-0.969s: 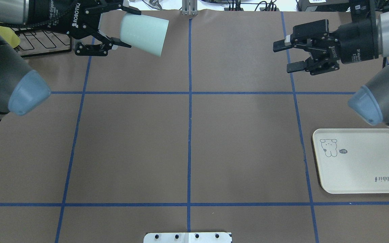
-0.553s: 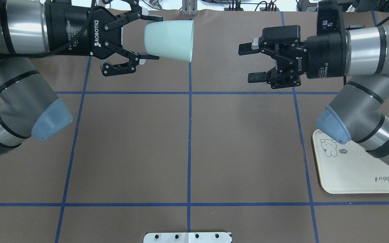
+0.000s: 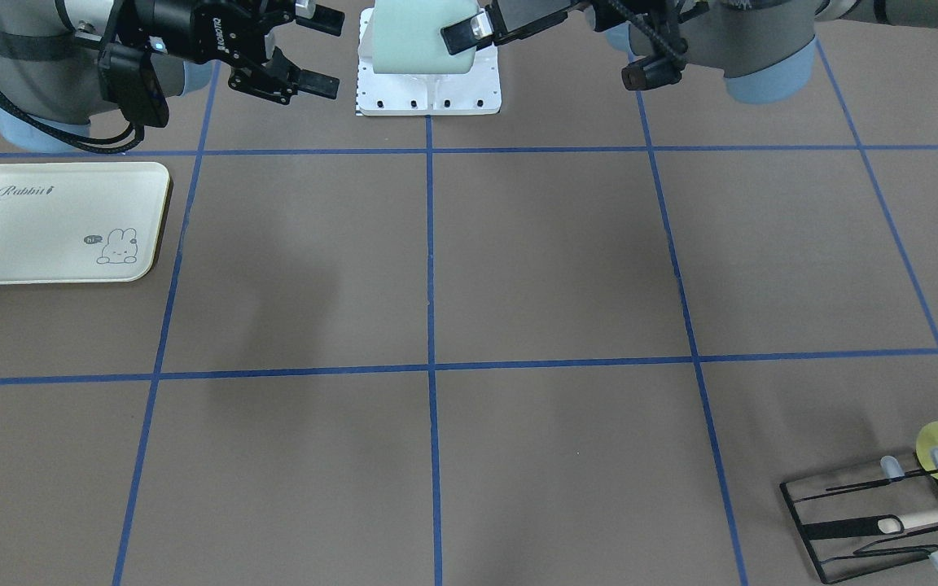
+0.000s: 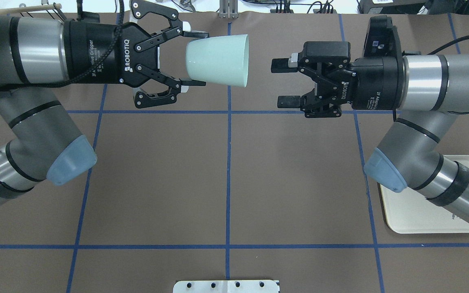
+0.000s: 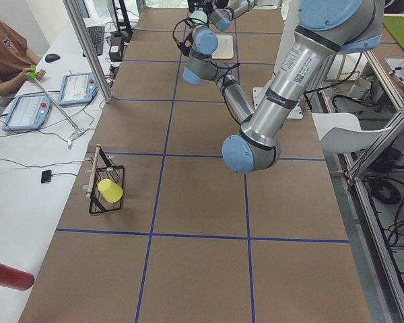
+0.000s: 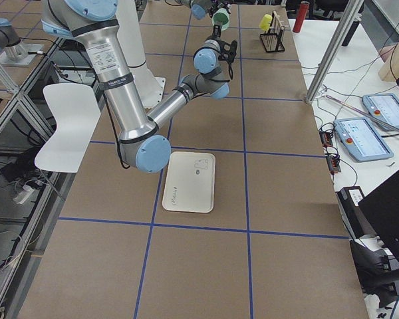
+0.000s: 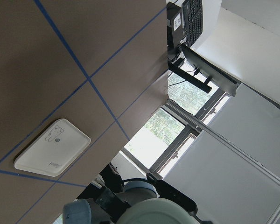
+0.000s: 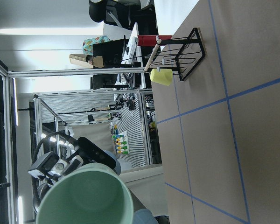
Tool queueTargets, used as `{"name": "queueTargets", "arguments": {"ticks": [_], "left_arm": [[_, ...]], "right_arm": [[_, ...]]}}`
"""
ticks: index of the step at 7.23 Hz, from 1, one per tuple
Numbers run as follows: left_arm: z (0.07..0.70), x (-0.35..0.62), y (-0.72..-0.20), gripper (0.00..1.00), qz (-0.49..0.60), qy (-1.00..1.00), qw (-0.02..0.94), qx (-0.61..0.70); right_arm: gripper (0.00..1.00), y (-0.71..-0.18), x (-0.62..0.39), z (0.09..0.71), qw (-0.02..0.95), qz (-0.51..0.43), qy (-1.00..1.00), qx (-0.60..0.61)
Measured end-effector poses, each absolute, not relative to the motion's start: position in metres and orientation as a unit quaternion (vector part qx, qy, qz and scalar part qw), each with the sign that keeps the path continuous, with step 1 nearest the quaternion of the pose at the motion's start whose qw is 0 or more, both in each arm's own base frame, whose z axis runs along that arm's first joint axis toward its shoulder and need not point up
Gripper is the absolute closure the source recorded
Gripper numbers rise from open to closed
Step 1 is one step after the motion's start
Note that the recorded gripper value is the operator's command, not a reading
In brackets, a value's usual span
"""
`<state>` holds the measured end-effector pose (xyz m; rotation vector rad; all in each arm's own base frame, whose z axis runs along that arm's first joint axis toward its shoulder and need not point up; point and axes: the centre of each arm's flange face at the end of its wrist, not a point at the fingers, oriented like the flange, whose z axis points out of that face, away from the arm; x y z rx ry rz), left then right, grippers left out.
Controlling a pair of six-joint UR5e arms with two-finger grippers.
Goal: Left arm grabs green cup and hands to right arm on tray
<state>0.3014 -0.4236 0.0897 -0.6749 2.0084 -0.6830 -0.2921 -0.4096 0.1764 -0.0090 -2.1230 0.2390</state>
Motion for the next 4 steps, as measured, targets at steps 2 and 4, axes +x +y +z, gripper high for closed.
{"name": "queueTargets", "arguments": {"ticks": [2,4], "left_arm": [[0.083,0.308,-0.416,1.0,-0.272,0.812,0.435,-0.278],[0.074,0.318,-0.41,1.0,-0.27,0.816,0.426,-0.282]], "right_arm": [[0.17,-0.409,-0.295,0.171,0.474,0.098,-0.875,-0.002],[0.36,-0.406,-0.298,0.168,0.469,0.092,-0.879,-0.004]]}}
